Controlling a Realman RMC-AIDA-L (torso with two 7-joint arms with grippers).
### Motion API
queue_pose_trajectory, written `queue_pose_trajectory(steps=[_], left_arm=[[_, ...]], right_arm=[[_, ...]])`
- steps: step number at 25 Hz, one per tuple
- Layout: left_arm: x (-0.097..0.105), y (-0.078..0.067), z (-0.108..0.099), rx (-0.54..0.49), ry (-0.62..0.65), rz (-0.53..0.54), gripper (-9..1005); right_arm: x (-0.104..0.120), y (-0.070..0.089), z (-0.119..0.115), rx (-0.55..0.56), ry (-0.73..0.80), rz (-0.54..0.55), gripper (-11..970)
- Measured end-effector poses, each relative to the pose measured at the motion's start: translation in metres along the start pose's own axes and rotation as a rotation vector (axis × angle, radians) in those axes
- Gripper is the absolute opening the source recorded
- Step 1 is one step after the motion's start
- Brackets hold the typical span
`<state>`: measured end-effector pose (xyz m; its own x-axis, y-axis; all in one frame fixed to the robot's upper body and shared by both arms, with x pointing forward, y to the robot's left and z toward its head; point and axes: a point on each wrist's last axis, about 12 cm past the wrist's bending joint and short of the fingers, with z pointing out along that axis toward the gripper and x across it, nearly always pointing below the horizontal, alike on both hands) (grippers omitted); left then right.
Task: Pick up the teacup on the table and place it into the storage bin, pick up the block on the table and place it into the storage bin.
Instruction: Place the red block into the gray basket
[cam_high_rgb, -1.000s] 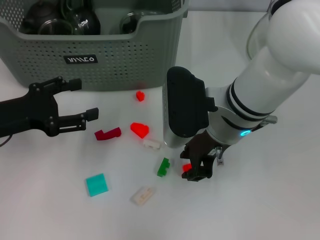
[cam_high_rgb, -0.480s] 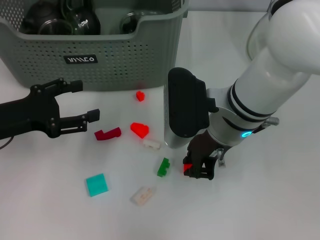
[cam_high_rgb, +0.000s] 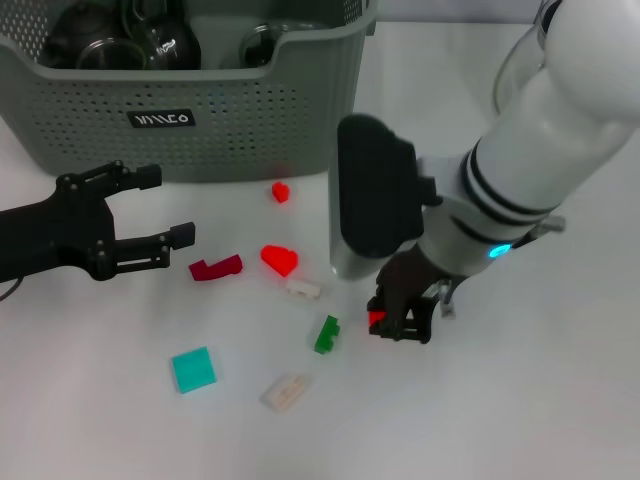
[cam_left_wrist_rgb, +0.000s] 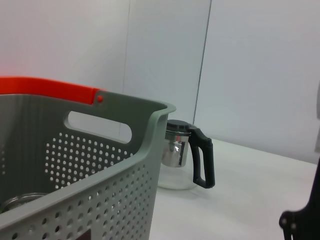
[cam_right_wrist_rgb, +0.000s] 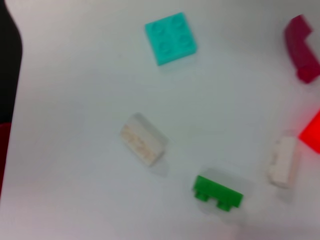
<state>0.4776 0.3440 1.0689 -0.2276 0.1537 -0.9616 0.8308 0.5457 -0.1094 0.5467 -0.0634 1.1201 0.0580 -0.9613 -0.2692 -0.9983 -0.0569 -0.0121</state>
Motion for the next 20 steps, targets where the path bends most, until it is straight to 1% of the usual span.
queue_pose_trajectory(steps=[1, 2, 3, 4, 7, 9, 12, 14, 16, 20], left_arm=[[0.0, 0.0, 0.0, 0.0, 0.001, -0.001, 873], [0.001, 0.001, -0.003, -0.004, 0.004, -0.002, 873], [0.001, 0.001, -0.003, -0.004, 0.004, -0.002, 873], [0.001, 0.001, -0.003, -0.006, 0.005, -0.002, 873], [0.001, 0.001, -0.006, -0.013, 0.011, 0.0, 873], [0.001, 0.003, -0.008, -0.02, 0.016, 0.003, 873], [0.002, 0.006, -0.01, -0.03, 0.023, -0.004, 873], [0.002, 0.007, -0.009, -0.033, 0.024, -0.008, 873], [0.002, 0.008, -0.009, -0.038, 0.028, -0.009, 873], [0.003, 0.009, -0.008, -0.043, 0.034, -0.009, 873]], right_arm=[[-0.001, -0.001, -0.006, 0.001, 0.0, 0.004, 204], [-0.001, -0.006, -0.022, 0.008, -0.016, 0.019, 205], [-0.003, -0.009, -0.032, 0.014, -0.033, 0.026, 206], [-0.003, -0.009, -0.032, 0.014, -0.033, 0.026, 207], [-0.011, -0.018, -0.061, 0.047, -0.101, 0.034, 210], [-0.019, -0.026, -0.08, 0.079, -0.165, 0.042, 212], [-0.038, -0.037, -0.105, 0.122, -0.273, 0.039, 214], [-0.05, -0.044, -0.114, 0.156, -0.329, 0.031, 216], [-0.064, -0.054, -0.12, 0.214, -0.39, 0.025, 218], [-0.086, -0.076, -0.122, 0.327, -0.511, 0.034, 222]])
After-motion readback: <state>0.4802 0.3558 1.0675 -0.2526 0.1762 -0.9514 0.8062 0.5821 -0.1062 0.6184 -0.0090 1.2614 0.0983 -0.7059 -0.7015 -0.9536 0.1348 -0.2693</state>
